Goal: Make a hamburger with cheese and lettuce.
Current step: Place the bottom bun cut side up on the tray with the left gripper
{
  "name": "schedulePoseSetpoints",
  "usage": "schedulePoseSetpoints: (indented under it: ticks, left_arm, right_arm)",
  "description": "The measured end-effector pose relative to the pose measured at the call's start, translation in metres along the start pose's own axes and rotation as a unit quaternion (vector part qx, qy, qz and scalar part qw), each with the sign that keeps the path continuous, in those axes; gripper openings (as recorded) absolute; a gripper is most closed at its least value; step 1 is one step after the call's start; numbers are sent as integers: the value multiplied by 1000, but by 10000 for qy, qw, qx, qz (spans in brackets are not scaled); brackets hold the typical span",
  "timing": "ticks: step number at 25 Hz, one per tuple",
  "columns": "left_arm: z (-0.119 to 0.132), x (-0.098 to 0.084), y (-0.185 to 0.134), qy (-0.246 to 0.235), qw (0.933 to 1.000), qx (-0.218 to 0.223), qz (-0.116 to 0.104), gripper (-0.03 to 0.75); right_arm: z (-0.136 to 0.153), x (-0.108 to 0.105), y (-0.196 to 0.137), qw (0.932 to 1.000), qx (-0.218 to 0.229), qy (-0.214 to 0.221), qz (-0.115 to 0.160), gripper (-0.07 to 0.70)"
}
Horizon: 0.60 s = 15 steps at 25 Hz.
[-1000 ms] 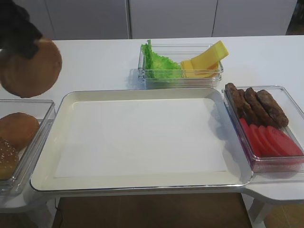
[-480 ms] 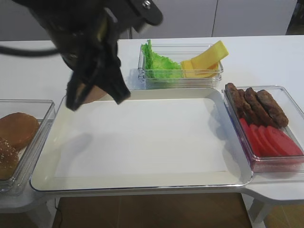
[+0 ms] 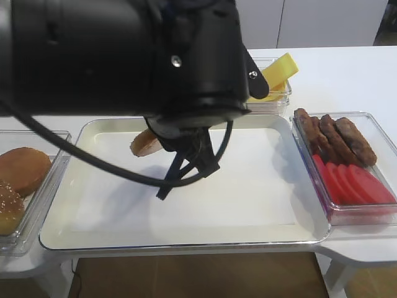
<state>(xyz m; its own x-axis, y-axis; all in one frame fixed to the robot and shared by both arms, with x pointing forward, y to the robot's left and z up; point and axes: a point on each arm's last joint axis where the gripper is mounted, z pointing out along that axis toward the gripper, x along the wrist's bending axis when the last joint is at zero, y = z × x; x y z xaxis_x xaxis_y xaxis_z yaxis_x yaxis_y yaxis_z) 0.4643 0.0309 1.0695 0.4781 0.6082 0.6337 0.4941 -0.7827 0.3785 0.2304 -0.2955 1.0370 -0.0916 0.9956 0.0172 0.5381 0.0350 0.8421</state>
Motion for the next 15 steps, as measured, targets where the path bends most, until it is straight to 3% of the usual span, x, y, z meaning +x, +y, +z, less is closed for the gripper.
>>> schedulePoseSetpoints:
  ticks: [3,11,15]
  left_arm:
    - [5,-8,3,96,9999,-45,-60,141]
    - [22,-29,5,137,9998,88,138,141]
    - [22,-32,6,188,9997,44,121,141]
  right_arm:
    - [0,0,0,10000,0,0,0,550]
    - [0,0,0,10000,0,0,0,549]
    - [0,0,0,10000,0,0,0,549]
